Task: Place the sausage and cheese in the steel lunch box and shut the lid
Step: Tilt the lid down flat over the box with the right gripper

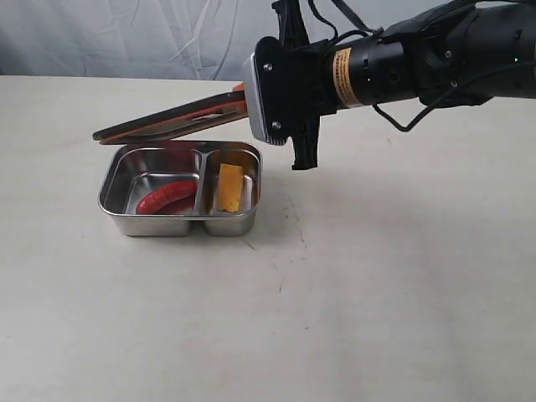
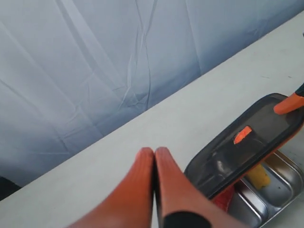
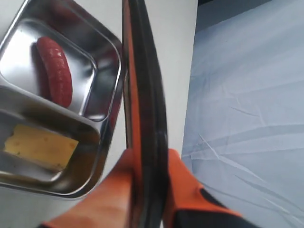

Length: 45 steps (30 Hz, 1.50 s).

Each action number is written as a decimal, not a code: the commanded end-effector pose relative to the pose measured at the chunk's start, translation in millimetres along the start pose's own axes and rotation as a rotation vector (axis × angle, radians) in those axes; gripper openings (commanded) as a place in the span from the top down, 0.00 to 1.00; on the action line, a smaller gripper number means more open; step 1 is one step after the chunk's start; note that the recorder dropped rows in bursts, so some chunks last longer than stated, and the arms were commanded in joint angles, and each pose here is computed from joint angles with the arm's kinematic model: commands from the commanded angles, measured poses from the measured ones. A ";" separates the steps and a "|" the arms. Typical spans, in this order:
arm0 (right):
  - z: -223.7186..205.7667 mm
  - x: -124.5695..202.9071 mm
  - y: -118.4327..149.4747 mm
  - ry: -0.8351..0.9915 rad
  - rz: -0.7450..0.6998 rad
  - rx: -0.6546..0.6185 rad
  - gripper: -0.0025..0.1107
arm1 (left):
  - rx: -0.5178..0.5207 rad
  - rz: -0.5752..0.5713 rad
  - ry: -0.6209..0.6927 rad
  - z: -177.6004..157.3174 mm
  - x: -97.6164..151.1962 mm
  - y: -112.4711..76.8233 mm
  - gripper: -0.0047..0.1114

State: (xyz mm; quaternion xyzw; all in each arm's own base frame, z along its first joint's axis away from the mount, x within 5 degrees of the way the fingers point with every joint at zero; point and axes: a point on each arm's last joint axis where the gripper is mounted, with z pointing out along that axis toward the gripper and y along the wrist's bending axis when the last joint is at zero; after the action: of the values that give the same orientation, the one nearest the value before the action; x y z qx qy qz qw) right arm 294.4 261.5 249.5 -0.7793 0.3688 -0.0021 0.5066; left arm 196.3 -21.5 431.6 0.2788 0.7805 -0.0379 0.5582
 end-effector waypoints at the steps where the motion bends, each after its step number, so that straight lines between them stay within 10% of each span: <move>1: 4.7 4.0 -0.2 0.016 -0.078 0.020 0.99 | -0.056 -0.039 -0.048 -15.2 -5.5 -3.1 0.96; 45: 40.4 15.7 78.4 0.010 -0.280 -0.147 0.99 | -0.155 -0.034 -0.066 -49.6 -8.2 -12.6 0.96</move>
State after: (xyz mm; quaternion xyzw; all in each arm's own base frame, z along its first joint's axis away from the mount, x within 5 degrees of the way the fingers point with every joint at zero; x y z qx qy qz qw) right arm 279.9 272.7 170.9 -0.8440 0.2678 -0.0424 0.4627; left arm 151.5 -16.4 452.7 0.2241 0.7697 0.0079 0.5977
